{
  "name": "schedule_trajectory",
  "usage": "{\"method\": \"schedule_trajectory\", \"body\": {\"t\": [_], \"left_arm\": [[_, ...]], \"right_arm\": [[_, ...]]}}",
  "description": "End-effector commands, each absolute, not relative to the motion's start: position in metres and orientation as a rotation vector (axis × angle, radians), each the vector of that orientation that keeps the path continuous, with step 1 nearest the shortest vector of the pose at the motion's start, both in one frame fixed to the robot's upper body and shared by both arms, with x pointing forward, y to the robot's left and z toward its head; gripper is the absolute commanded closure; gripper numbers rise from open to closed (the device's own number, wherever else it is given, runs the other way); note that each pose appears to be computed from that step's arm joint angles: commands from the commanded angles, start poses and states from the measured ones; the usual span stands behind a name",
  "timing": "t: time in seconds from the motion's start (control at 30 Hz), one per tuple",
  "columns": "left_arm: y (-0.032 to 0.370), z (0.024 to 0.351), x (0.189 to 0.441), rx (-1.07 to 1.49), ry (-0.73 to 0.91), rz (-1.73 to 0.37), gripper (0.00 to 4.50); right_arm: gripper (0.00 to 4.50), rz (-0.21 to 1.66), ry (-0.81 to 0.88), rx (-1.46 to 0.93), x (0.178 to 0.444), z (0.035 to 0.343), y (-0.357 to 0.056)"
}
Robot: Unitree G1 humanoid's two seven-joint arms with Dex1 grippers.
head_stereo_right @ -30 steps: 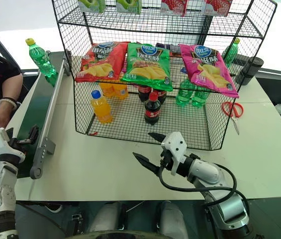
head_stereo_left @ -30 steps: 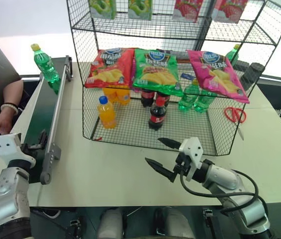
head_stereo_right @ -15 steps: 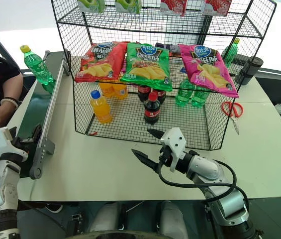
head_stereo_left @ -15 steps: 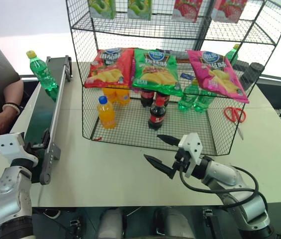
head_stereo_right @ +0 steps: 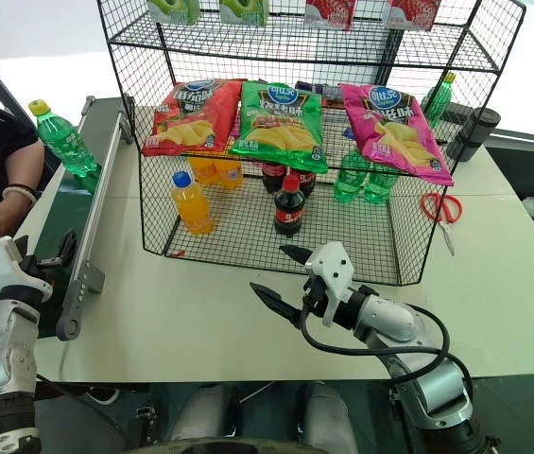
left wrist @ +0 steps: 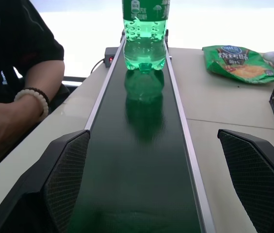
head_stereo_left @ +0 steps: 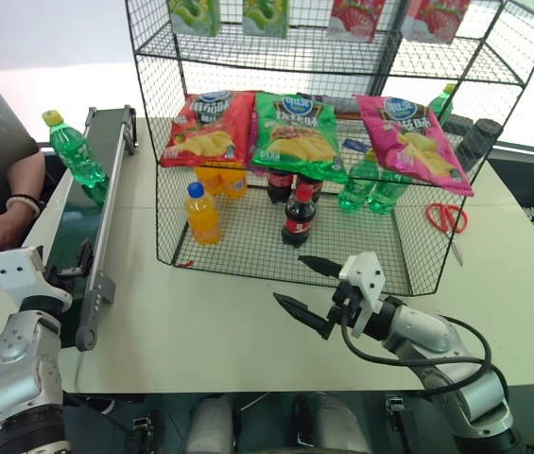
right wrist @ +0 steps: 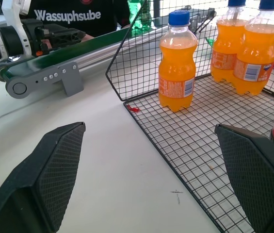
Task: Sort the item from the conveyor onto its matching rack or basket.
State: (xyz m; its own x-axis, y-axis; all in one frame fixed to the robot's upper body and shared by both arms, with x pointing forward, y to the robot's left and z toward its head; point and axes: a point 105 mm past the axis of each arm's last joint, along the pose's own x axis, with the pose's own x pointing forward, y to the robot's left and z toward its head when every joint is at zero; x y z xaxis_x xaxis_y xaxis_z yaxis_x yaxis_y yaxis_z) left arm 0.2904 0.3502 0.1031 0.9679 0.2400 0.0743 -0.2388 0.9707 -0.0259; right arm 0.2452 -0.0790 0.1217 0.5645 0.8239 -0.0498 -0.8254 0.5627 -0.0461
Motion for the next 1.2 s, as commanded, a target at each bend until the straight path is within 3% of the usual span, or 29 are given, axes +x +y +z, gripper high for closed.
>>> {"method": "schedule_trajectory", "body": {"t": [0.03, 1.2], "left_arm": [[0.358, 0.115, 0.29, 0.013, -0.12, 0.275, 0.0], [0.368, 0.12, 0.286, 0.034, -0.157, 0.335, 0.0]], "right_arm": [[0.04, 0.987, -0.043, -0.065, 0.242, 0.137, -0.075], [0.04, 0.993, -0.034, -0.059, 0.241, 0.134, -0.077]]}}
